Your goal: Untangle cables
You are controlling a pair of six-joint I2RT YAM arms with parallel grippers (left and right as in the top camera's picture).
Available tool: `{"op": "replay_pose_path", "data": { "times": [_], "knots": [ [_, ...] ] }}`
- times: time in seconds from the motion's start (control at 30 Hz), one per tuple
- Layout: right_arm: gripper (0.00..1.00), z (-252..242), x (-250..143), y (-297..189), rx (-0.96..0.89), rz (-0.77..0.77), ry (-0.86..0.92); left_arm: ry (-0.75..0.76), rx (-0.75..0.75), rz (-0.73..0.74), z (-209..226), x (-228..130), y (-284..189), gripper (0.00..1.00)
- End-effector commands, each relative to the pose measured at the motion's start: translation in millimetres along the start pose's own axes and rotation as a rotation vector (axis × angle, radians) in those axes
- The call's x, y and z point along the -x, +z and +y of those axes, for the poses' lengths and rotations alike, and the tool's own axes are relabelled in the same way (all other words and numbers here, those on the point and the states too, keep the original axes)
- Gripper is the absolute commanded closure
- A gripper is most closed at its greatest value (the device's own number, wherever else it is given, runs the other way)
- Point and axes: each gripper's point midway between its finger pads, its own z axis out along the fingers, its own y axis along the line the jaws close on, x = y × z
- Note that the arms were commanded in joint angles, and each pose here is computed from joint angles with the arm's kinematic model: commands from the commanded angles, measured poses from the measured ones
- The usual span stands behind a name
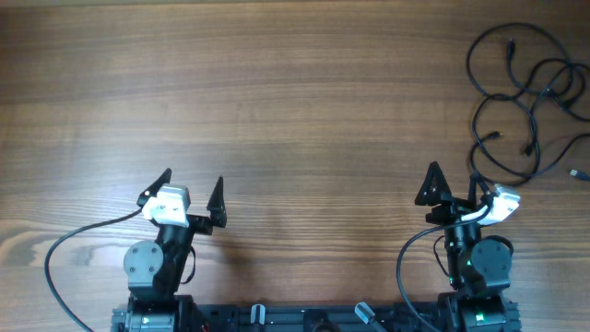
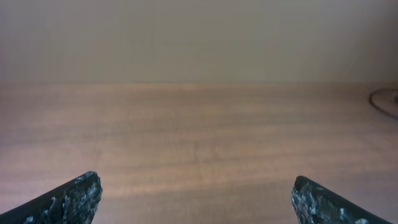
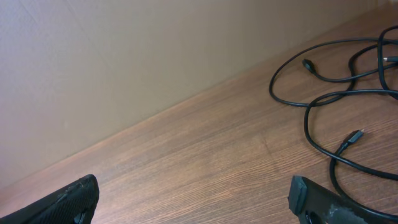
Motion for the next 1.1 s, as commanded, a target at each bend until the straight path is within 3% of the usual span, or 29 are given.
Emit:
{"op": "replay_pose_path", "data": {
  "times": [0.0,0.3,1.07],
  "knots": [
    [0.00,1.3,-1.0,0.1,0.011,0.004,-0.013,0.015,0.013,0.026,1.6,-11.0,-3.6,0.00],
    [0.00,1.3,-1.0,0.1,0.011,0.004,-0.013,0.040,0.021,-0.080,1.7,12.6,-8.6,0.00],
    [0.00,1.2,-1.1,0.1,0.010,0.004,-0.013,0.032,0.028,-0.053,3.2,6.0,-8.2,0.00]
  ]
}}
